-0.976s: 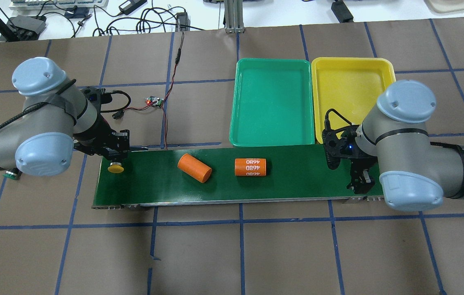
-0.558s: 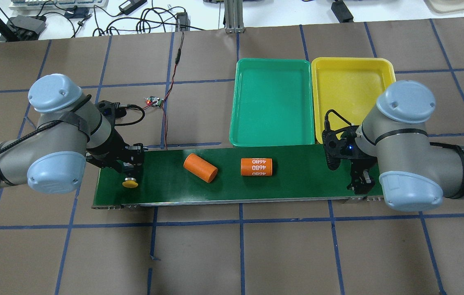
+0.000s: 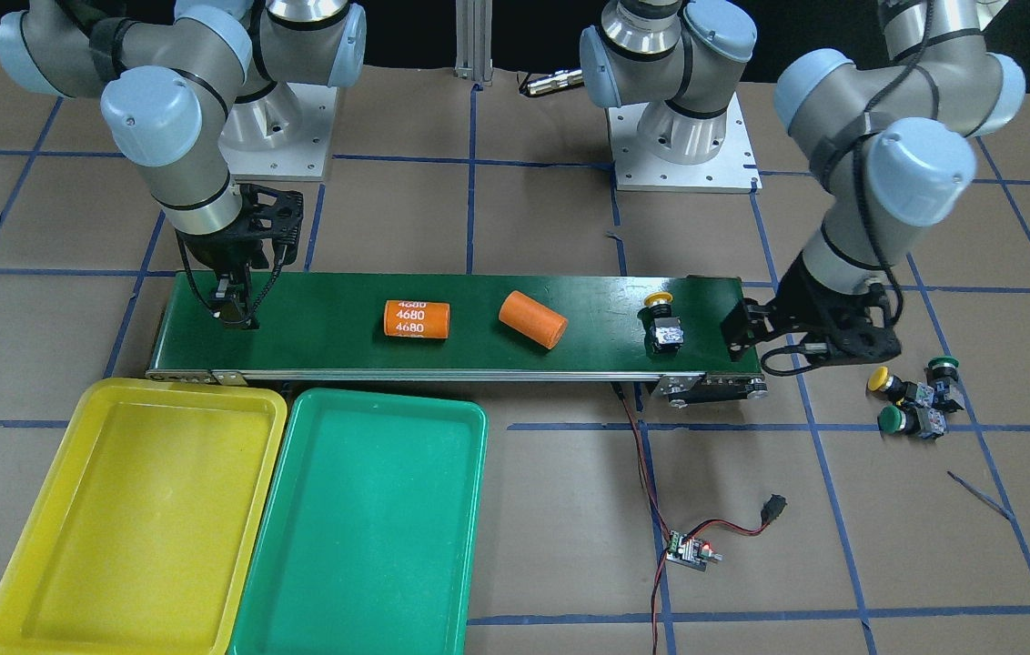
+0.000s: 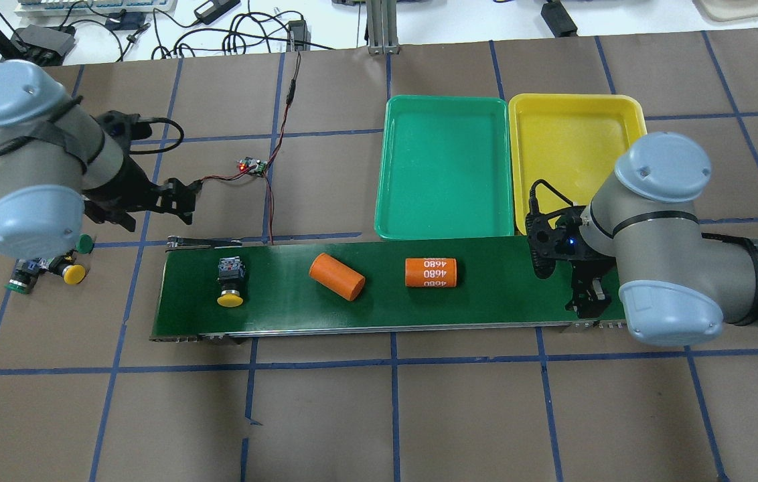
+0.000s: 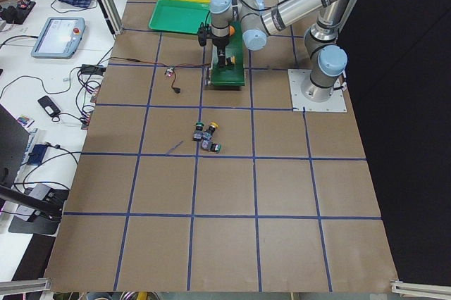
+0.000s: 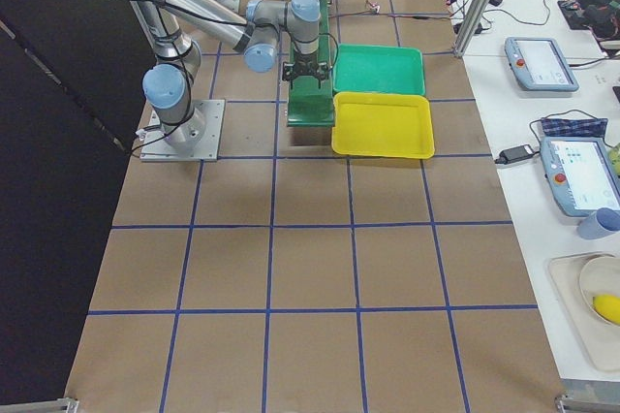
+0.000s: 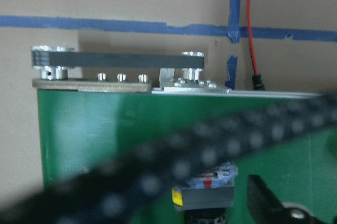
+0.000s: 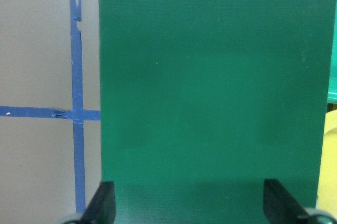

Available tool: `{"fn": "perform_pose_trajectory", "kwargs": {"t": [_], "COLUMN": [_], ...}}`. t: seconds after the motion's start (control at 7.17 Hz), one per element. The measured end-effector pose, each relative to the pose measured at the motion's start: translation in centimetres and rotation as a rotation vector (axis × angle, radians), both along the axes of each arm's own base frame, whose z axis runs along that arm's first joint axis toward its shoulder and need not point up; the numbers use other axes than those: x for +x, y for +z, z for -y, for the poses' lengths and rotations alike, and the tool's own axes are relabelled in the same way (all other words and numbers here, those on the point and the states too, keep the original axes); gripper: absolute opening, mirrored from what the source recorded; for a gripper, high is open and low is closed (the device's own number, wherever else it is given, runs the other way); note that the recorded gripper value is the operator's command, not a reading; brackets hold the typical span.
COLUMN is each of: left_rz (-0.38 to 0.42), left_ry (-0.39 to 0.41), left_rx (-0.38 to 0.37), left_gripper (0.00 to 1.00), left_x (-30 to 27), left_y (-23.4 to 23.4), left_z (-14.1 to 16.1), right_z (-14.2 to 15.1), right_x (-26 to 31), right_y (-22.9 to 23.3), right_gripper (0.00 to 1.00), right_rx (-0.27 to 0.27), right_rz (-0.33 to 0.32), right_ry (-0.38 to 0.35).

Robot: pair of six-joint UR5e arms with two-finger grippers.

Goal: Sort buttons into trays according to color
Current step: 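Set the yellow-capped button on the belt and withdraw the left gripper, then grasp a green-capped button from the pile with the left gripper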

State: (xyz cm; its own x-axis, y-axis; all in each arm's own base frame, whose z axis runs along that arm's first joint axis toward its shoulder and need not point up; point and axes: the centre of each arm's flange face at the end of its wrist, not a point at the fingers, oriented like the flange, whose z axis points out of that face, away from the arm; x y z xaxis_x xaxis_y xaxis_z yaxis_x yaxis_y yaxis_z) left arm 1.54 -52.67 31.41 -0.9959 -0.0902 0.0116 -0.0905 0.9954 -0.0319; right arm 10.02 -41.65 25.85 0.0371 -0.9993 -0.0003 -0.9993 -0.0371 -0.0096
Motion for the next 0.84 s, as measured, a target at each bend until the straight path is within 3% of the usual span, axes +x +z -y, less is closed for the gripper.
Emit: {"fn": "perform_pose_trajectory", "kwargs": {"t": [0.28,0.56,0.84], "left_rz": [-0.005,-0.022,-0.034], "left_ry": [-0.036,-0.050,-0.107], "left_rx": [0.031,0.049,0.058], "left_gripper": [1.00,1.00,1.00], "left_x": [9.0,17.9,21.3], "left_y": [-1.3,-5.0,-7.7], "left_z": [3.2,3.7,3.6], "right_z": [0.0,0.0,0.0], "right_x": [0.0,0.0,0.0], "right_y": [0.0,0.0,0.0], "right_gripper": [1.00,1.00,1.00], "right_rx": [-0.001,-0.002,-0.002], "right_rz": [0.002,0.003,0.003], "right_ry": [0.000,0.000,0.000]}}
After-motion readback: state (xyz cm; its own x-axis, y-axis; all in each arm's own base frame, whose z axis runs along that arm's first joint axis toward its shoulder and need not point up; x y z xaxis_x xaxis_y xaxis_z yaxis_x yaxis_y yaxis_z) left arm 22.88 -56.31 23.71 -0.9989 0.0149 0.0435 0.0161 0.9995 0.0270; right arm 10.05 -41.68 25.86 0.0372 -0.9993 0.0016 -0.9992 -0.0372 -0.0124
